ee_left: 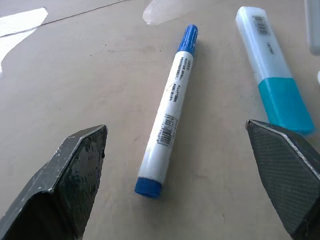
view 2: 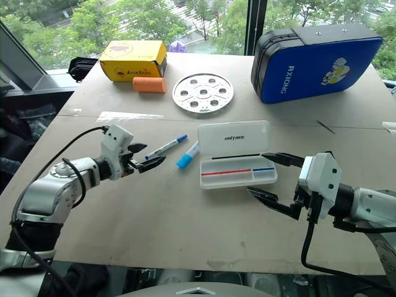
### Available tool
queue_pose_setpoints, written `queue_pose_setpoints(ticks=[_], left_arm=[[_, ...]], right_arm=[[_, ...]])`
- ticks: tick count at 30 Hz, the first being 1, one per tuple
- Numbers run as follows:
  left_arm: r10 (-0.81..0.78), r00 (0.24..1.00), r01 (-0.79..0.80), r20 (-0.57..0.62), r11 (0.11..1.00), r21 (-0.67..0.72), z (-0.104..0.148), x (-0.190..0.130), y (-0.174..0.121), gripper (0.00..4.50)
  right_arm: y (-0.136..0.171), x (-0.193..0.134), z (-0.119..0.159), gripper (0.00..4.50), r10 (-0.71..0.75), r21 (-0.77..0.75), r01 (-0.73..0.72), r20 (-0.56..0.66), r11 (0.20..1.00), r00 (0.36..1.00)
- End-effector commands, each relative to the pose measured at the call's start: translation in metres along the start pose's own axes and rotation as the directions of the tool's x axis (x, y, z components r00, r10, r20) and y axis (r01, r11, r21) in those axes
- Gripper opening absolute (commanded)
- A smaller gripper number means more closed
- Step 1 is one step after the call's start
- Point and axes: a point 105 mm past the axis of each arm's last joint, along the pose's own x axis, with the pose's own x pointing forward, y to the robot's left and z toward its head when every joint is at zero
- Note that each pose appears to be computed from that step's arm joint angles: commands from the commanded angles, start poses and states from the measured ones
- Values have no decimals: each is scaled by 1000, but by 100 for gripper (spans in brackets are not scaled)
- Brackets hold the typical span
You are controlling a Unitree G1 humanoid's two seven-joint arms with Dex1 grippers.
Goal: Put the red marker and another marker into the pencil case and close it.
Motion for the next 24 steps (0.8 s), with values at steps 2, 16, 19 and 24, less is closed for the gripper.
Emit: queue_pose_setpoints(ticks=[2, 16, 19, 24], left_arm=[[-64, 994, 72, -86, 993, 89, -14, 14, 1, 334], [-247, 963, 227, 102, 958, 178, 29, -46, -22, 10], [-324, 945, 308, 41, 925, 223, 37, -62, -44, 10], [-486, 873, 484, -52, 847, 219, 60, -47, -87, 10]], right_arm=[[7, -8, 12, 381, -34, -44, 35, 10, 998, 999], [9, -26, -11, 381, -118, 37, 119, -35, 992, 992], [9, -33, -17, 381, -117, 44, 120, -52, 992, 992], [7, -48, -27, 381, -129, 62, 135, -90, 989, 988]])
